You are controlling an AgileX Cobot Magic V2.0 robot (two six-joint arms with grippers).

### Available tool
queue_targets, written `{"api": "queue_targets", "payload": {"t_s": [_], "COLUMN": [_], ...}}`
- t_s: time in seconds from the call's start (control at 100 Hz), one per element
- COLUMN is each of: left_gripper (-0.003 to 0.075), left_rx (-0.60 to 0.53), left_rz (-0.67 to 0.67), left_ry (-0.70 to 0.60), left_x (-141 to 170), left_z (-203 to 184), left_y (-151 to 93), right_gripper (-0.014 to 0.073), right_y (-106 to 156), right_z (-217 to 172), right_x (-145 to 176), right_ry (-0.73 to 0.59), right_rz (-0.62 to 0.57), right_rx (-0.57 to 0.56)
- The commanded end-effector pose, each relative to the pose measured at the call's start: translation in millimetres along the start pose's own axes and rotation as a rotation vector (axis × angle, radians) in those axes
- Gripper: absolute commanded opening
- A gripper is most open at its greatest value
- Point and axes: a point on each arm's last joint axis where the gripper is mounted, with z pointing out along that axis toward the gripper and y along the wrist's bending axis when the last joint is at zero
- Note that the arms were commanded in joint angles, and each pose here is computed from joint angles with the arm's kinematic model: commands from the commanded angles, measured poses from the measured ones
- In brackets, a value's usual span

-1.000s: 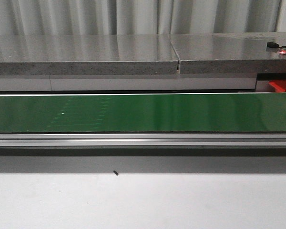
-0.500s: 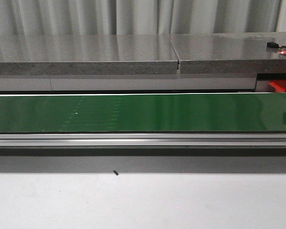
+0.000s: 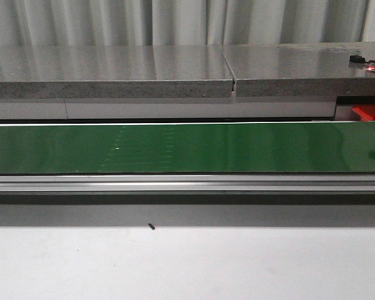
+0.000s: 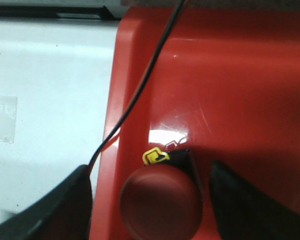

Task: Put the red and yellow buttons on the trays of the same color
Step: 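Lift the red button into the red tray and open the right gripper, then withdraw the right gripper from the red tray to above the belt end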

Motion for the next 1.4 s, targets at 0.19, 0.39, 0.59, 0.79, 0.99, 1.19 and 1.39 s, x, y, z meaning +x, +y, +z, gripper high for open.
{"api": "queue_targets", "payload": {"t_s": [0.19,0.39,0.59,0.79,0.99,1.19,1.39], "left_gripper": [-0.0020,-0.0020,-0.0020,-0.0020,-0.0020,-0.0020,-0.0020], "left_rx": [0.006,0.006,0.006,0.006,0.006,0.006,0.006], "left_rz": [-0.001,-0.001,-0.001,-0.001,-0.001,-0.001,-0.001], "left_ry": [-0.087,-0.087,-0.087,-0.087,-0.087,-0.087,-0.087], "left_x": [-13.3,-13.3,-13.3,-13.3,-13.3,-13.3,-13.3], "left_z": [-3.1,-3.1,-3.1,-3.1,-3.1,-3.1,-3.1], "left_y": [-0.7,-0.7,-0.7,-0.7,-0.7,-0.7,-0.7], "right_gripper": [0.0508,0.0508,0.0508,0.0508,0.0508,0.0508,0.0508], "right_y": [21.3,42.8,90.2,147.7,201.2,227.6,236.8], "right_z": [-93.6,-141.6,-195.5,-242.5,-279.9,-293.8,-298.0], "right_x": [-28.4,-33.5,-36.3,-31.0,-13.5,18.5,71.8], "right_ry": [-0.226,-0.314,-0.413,-0.504,-0.555,-0.568,-0.619], "right_rz": [-0.016,-0.038,-0.128,-0.223,-0.353,-0.408,-0.419], "right_rx": [0.042,0.036,0.029,0.005,0.055,0.107,0.120]}}
